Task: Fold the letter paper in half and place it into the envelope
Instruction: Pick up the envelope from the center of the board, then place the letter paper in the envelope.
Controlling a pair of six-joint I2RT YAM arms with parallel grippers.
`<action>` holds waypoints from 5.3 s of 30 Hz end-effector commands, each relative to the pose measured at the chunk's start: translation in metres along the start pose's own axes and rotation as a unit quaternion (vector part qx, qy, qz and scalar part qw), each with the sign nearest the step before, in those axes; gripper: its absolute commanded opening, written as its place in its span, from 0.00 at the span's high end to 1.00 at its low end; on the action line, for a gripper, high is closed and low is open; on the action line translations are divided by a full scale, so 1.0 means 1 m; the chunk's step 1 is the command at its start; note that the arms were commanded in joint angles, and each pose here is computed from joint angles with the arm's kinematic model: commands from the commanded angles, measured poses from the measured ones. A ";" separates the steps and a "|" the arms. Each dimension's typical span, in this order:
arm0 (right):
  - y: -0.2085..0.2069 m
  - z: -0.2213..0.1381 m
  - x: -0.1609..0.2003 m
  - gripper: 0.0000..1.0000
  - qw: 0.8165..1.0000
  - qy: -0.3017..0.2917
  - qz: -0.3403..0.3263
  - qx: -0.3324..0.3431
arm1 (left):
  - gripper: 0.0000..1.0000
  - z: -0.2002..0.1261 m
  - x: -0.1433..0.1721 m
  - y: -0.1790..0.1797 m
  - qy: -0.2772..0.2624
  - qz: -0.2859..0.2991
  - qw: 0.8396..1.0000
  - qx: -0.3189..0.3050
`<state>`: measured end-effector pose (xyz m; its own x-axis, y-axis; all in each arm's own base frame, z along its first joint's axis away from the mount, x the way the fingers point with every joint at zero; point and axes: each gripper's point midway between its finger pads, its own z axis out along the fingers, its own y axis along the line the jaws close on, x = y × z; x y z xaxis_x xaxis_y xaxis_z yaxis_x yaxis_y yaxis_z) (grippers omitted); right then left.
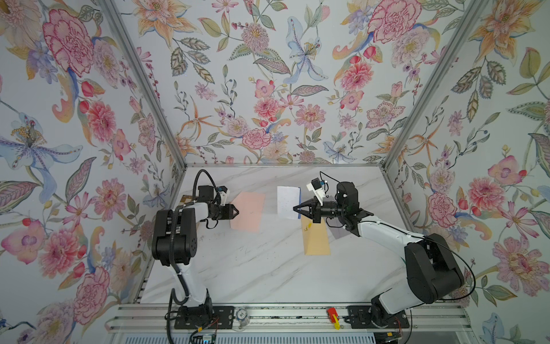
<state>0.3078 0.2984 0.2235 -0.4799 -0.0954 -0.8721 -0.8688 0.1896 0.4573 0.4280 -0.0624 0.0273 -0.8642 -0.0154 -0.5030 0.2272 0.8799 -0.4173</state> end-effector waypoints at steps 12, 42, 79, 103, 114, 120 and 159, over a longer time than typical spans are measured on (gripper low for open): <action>-0.002 0.004 -0.004 1.00 1.000 0.008 -0.009 -0.004 | 0.93 -0.002 -0.004 -0.010 0.004 0.031 0.999 -0.012; -0.063 -0.043 -0.042 1.00 0.605 0.384 -0.640 0.275 | 1.00 -0.055 -0.009 -0.183 0.119 0.255 0.944 0.173; -0.054 0.027 0.015 1.00 0.607 0.369 -0.671 0.211 | 1.00 -0.052 0.012 -0.234 0.145 0.290 0.915 0.240; -0.049 0.041 0.038 1.00 0.659 0.344 -0.643 0.184 | 1.00 -0.073 0.022 -0.244 0.142 0.302 0.911 0.240; -0.053 0.018 0.025 1.00 0.682 0.326 -0.617 0.217 | 1.00 -0.070 0.026 -0.242 0.149 0.299 0.911 0.241; -0.053 0.010 0.022 1.00 0.687 0.322 -0.611 0.226 | 1.00 -0.069 0.026 -0.242 0.150 0.297 0.912 0.239; -0.041 0.019 0.035 1.00 0.744 0.311 -0.561 0.186 | 1.00 -0.075 0.030 -0.252 0.141 0.297 0.914 0.237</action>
<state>0.3356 0.2987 0.1669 0.4411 -0.8289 -0.3441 -0.7139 -0.0916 -0.6943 0.3179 -0.2450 0.1619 -0.6121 0.5808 -0.5366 0.7888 0.4006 -0.4662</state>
